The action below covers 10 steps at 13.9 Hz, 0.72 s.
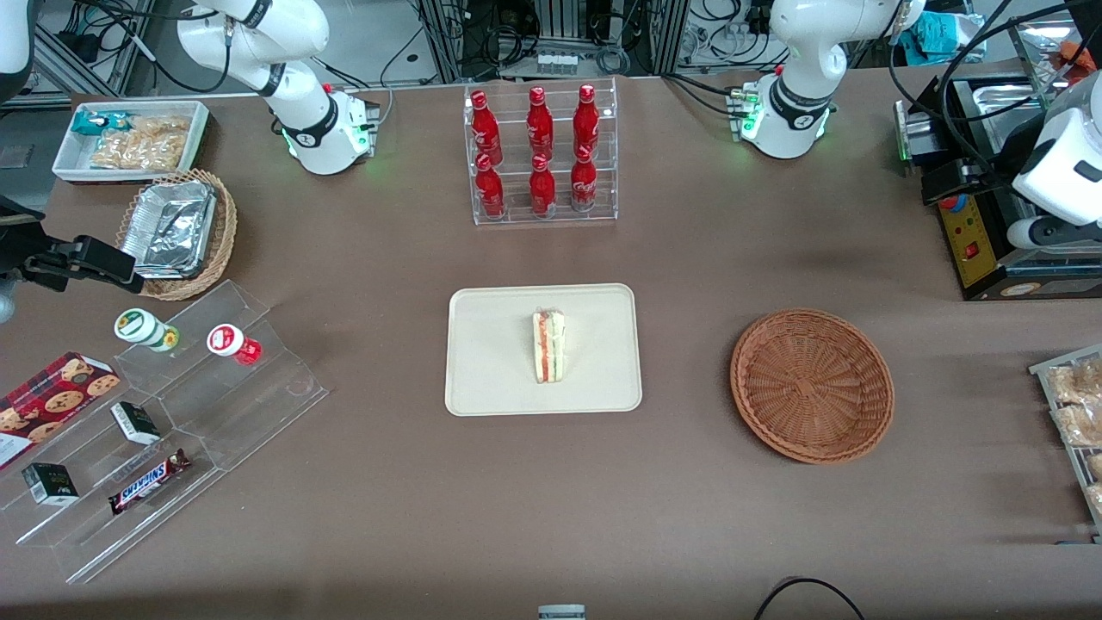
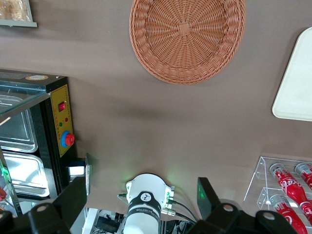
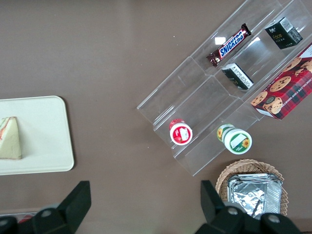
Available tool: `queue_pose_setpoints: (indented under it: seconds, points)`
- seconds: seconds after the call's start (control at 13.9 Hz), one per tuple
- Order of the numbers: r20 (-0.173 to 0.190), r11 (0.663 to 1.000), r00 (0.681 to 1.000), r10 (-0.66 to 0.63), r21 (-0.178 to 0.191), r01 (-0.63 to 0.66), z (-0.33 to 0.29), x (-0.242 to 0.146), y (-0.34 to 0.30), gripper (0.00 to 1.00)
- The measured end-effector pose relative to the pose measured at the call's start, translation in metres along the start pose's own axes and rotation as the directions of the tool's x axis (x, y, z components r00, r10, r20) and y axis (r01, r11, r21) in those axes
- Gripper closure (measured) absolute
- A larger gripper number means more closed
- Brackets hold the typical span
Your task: Place sandwich from basket to tray
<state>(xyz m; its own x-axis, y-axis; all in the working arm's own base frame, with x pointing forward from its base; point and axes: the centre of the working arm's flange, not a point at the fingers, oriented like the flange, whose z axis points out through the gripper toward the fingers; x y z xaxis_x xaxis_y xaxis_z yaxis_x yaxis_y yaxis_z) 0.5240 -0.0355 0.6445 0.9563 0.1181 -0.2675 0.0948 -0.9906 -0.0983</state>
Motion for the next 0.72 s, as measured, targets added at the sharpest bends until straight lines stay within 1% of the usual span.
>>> queue_pose_setpoints:
  seconds: [0.14,0.29,0.36,0.5,0.72]
  points:
    - [-0.021,1.0,1.0,0.0,0.0,0.0,-0.001,-0.003,0.001,0.0]
    - [-0.068,1.0,0.998,0.007,0.001,-0.007,0.008,-0.005,0.004,0.0]
    - [-0.083,1.0,0.997,0.01,0.003,-0.01,0.014,-0.008,0.005,0.0]
    - [-0.09,1.0,0.996,0.011,0.007,-0.01,0.019,-0.012,0.005,0.0]
    - [-0.089,1.0,0.996,0.003,0.003,-0.002,0.02,-0.011,-0.001,0.0]
